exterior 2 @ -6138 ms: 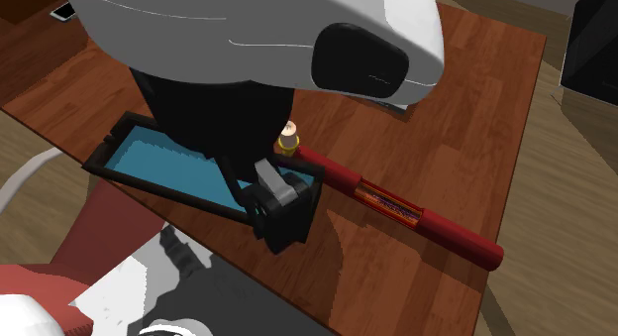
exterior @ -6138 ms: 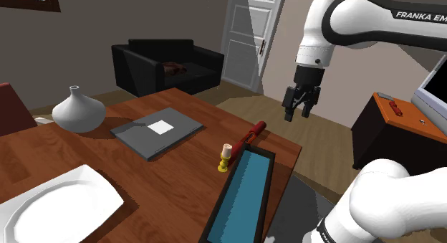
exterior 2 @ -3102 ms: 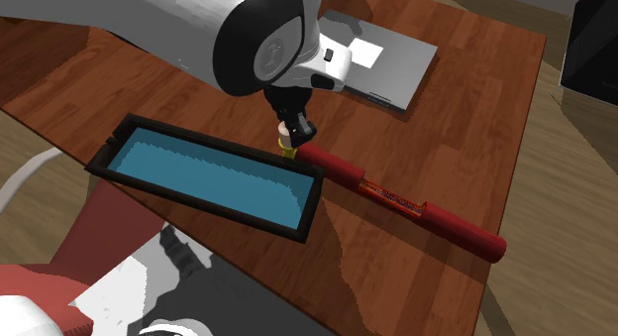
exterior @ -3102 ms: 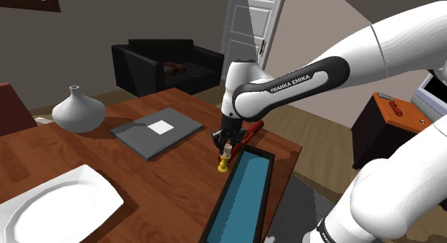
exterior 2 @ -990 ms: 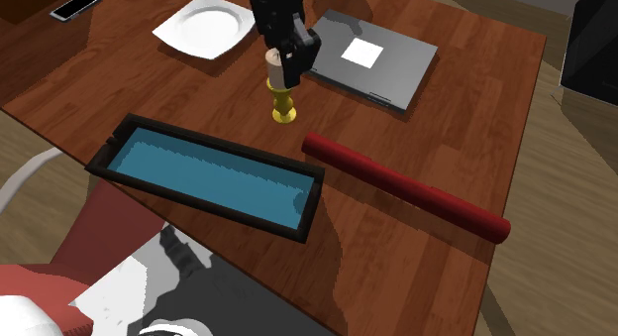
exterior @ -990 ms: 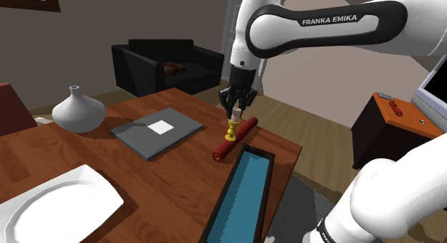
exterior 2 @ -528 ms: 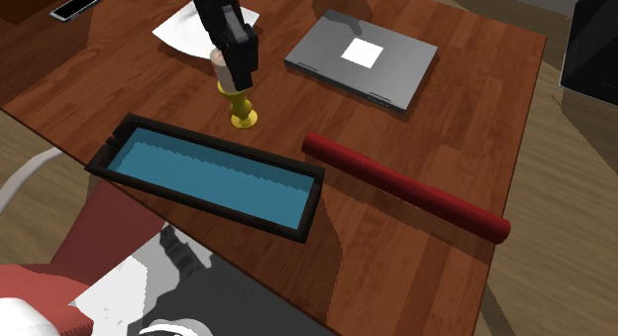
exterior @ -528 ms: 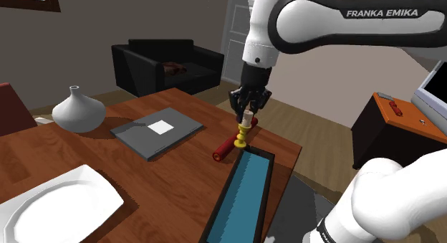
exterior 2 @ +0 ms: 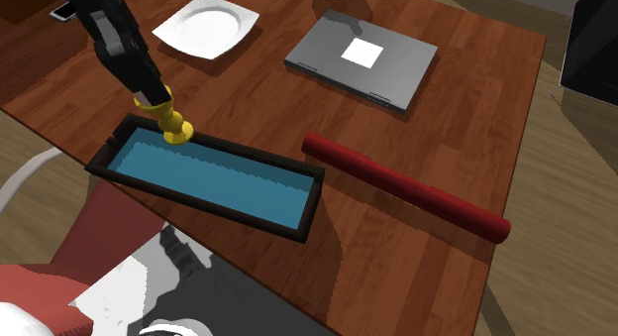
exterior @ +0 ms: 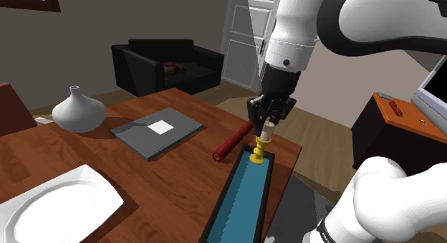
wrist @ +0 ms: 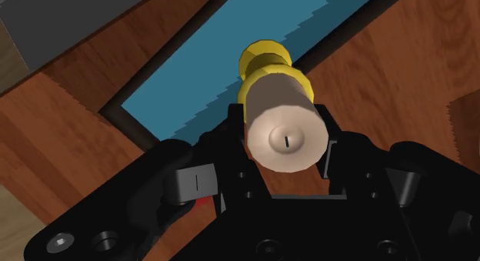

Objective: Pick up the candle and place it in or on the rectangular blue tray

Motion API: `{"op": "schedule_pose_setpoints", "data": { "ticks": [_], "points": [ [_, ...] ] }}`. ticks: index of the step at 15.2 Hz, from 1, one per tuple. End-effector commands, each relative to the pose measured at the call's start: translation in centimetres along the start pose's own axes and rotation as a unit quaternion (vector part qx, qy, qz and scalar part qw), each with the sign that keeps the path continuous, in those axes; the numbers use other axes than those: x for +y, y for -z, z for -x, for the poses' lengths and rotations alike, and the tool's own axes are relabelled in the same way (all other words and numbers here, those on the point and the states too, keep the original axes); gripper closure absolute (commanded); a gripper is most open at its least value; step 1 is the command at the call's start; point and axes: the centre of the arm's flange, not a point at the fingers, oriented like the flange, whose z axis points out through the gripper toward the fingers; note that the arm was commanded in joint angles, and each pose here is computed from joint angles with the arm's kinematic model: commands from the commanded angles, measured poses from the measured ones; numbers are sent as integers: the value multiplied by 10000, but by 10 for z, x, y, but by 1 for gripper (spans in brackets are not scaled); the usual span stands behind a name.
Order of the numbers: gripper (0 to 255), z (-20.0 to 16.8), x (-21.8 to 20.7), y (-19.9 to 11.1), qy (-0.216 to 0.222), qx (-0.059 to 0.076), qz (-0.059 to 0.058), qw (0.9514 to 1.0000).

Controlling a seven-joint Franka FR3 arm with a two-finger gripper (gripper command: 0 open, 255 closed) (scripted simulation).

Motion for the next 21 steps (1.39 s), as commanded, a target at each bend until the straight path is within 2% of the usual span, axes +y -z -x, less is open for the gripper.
{"op": "schedule_pose_setpoints", "data": {
  "ticks": [1,19,21],
  "points": [
    [255,6,0,-9,-5,-4,2,10000],
    [255,4,-1,-104,-5,-4,2,10000],
    [255,4,-1,-107,-5,-3,2,10000]
  ]
}}
